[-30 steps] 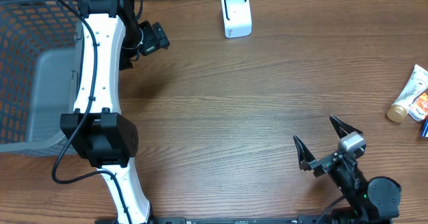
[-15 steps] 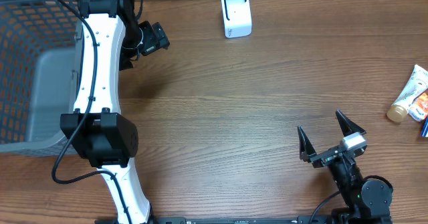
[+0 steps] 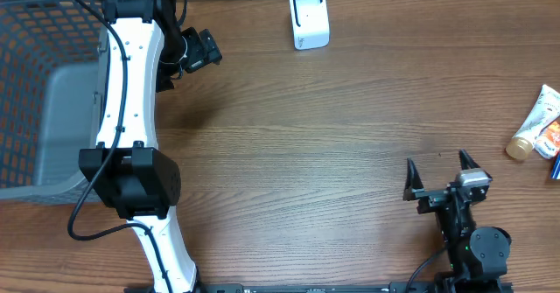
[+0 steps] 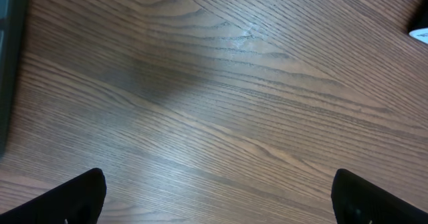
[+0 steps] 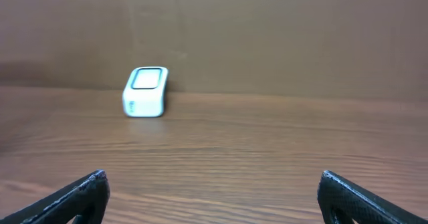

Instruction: Scan the item barcode

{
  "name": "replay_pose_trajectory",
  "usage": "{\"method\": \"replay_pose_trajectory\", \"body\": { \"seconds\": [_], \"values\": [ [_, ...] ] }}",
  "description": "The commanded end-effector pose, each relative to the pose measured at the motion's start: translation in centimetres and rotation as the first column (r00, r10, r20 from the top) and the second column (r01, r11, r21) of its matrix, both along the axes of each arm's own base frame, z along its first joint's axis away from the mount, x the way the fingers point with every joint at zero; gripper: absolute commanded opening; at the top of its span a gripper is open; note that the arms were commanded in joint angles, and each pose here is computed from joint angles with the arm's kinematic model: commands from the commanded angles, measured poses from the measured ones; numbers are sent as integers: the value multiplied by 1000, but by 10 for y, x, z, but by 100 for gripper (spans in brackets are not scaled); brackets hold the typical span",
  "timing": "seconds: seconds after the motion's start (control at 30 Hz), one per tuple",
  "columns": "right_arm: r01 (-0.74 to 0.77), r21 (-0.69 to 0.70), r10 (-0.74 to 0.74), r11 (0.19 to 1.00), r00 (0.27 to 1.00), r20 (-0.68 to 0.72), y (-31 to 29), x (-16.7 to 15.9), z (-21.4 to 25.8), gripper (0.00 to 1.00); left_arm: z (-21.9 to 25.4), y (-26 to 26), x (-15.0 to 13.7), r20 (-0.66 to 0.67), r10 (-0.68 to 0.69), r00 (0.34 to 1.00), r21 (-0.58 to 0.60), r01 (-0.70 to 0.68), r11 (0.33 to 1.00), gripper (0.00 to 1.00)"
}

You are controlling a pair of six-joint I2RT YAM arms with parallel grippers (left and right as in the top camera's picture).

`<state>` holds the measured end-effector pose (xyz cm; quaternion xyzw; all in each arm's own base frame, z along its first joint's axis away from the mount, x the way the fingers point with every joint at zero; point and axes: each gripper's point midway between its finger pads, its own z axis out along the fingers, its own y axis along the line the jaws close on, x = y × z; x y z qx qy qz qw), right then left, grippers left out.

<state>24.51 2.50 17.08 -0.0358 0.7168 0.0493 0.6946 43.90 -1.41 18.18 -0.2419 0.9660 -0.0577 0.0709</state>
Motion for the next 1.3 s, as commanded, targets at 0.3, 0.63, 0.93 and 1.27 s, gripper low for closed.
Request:
{"method": "replay_pose_trajectory", "body": {
  "seconds": [0.3,0.63,0.93,1.27],
  "values": [
    [92,107,-91,990,996,-10,-18,1,-2,100,5,2,1,16,17,1000,4,-17,1000,100],
    [81,-31,-81,996,997,6,-16,1,-2,100,5,2,1,16,17,1000,4,-17,1000,100],
    [80,-37,-80,996,997,7,-16,1,-2,100,5,2,1,16,17,1000,4,-17,1000,100],
    [79,-36,-79,996,997,10,-16,1,-1,100,5,2,1,16,17,1000,4,-17,1000,100]
  ]
}}
